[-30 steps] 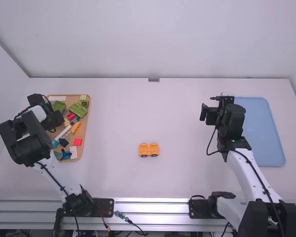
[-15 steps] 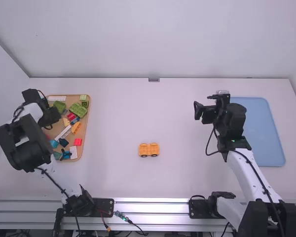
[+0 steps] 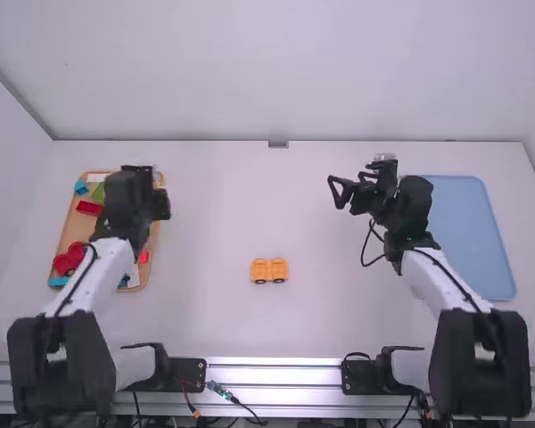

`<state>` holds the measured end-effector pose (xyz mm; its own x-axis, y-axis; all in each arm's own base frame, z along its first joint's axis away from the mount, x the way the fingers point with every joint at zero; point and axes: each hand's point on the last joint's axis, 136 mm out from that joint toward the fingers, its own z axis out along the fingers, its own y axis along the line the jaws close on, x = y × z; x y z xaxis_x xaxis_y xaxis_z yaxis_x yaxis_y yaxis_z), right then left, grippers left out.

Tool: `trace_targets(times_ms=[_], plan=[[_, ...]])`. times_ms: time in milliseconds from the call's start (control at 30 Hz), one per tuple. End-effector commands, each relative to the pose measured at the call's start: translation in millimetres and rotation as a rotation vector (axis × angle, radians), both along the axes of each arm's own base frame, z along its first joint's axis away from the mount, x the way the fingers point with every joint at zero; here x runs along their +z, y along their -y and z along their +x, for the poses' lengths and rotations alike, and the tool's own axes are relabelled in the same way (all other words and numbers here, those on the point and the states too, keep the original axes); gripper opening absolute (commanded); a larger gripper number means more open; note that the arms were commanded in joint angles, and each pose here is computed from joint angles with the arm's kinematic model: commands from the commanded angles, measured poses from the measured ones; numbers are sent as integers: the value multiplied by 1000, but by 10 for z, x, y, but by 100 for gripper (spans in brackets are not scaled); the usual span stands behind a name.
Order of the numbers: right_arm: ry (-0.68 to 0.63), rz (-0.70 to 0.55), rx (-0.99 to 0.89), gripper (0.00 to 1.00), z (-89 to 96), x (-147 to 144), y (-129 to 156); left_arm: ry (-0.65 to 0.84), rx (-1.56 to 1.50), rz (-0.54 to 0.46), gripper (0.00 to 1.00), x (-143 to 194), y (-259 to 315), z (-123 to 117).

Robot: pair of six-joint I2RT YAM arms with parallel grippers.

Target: Assemble lego blocks to make yellow taxi

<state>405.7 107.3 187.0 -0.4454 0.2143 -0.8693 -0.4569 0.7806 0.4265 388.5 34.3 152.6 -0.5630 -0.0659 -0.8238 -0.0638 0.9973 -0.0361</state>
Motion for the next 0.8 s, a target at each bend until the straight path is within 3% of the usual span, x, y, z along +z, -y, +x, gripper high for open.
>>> trace_targets(times_ms=[0,167,300,533,767], plan=[[-56,114,182,99,-9,-9,-341,70,-161,-1,2,127,545,-136],[-137,198,333,97,36,-261,-775,163,-338,6,2,181,1323,-320],[-103,206,431,95,-46,-299,-1031,162,-408,-25,2,121,1653,-379],[-137,225,484,94,-174,-340,-1311,201,-590,10,2,-8,2164,-373],[-144,220,499,84,-244,-348,-1481,241,-591,24,2,-162,2364,-212]])
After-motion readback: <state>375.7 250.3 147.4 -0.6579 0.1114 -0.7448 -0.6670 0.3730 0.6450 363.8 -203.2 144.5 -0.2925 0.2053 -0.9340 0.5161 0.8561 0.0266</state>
